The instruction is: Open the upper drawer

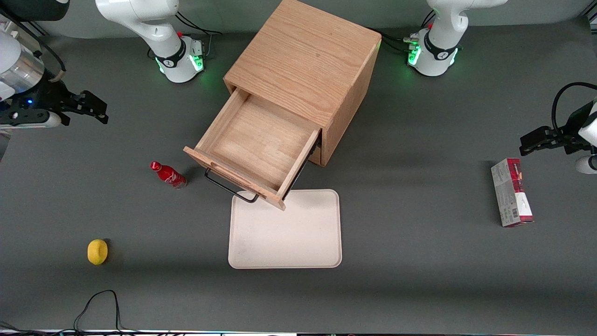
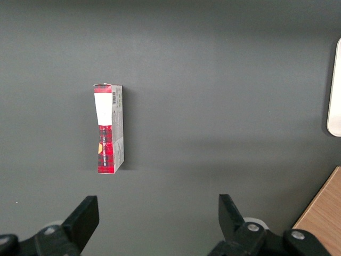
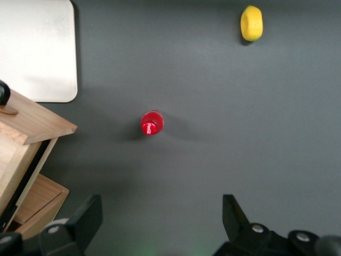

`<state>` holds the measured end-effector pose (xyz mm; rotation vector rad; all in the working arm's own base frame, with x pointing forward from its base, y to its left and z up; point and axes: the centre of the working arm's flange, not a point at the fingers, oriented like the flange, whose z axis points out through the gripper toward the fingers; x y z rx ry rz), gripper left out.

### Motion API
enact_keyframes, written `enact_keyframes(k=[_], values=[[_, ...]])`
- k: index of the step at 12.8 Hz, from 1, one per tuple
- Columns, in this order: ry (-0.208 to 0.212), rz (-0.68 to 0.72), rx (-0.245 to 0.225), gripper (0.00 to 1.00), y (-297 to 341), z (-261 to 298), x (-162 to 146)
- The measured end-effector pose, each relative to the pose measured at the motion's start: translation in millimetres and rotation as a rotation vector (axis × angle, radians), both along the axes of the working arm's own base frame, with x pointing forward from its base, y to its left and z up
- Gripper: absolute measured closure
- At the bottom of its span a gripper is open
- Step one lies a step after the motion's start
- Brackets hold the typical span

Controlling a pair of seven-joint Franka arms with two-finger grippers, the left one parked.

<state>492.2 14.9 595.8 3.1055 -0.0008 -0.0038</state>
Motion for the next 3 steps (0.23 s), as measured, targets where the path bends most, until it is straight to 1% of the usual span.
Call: enact_keyframes(k=[3], values=[[0.004, -0.004, 0.001, 0.0, -2.1, -5.3, 4.2]])
